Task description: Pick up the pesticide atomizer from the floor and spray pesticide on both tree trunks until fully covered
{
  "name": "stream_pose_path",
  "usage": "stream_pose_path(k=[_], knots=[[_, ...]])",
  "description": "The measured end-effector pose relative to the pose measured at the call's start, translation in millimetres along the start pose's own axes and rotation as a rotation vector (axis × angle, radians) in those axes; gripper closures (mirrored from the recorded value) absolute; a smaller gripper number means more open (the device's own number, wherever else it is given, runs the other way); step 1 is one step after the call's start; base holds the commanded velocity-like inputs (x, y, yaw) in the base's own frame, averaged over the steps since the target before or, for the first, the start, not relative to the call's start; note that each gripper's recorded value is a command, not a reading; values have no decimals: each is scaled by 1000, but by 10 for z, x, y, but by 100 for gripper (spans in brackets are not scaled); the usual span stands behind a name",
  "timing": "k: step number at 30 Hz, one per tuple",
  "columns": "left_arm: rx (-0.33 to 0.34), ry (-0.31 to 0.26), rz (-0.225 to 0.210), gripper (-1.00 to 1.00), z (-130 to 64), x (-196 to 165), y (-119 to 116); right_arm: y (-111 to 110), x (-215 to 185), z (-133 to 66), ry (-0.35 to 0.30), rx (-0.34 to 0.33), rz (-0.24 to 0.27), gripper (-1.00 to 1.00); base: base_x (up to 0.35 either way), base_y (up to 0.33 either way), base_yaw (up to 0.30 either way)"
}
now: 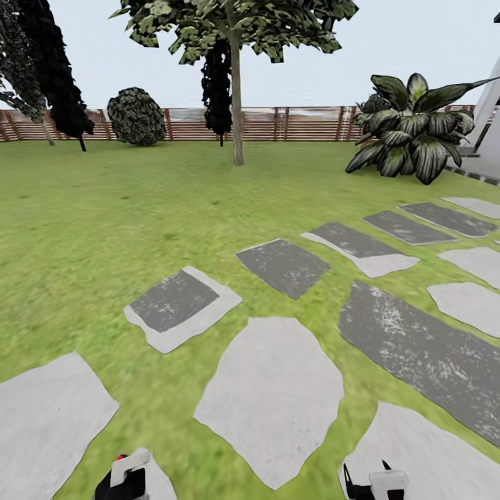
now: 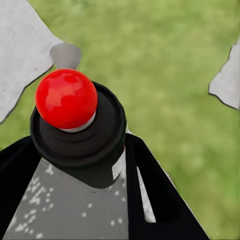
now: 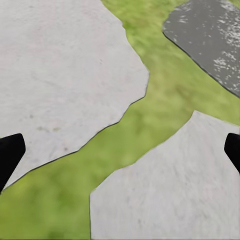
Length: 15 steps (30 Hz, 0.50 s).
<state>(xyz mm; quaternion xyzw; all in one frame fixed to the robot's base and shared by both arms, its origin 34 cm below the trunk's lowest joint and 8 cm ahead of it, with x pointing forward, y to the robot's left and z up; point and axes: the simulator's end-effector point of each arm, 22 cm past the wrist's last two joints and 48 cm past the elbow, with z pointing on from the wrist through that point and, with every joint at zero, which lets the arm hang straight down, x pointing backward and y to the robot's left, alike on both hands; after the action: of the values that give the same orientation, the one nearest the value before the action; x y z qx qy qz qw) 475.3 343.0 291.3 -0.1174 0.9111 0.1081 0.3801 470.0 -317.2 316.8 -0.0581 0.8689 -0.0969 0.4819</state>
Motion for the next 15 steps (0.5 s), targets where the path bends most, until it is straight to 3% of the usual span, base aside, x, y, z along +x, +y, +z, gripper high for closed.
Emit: stream_pose_path(k=[15], knots=[[0,0,0,100,0,2,0,0,0,0,0,0,0,-100,338,0,0]])
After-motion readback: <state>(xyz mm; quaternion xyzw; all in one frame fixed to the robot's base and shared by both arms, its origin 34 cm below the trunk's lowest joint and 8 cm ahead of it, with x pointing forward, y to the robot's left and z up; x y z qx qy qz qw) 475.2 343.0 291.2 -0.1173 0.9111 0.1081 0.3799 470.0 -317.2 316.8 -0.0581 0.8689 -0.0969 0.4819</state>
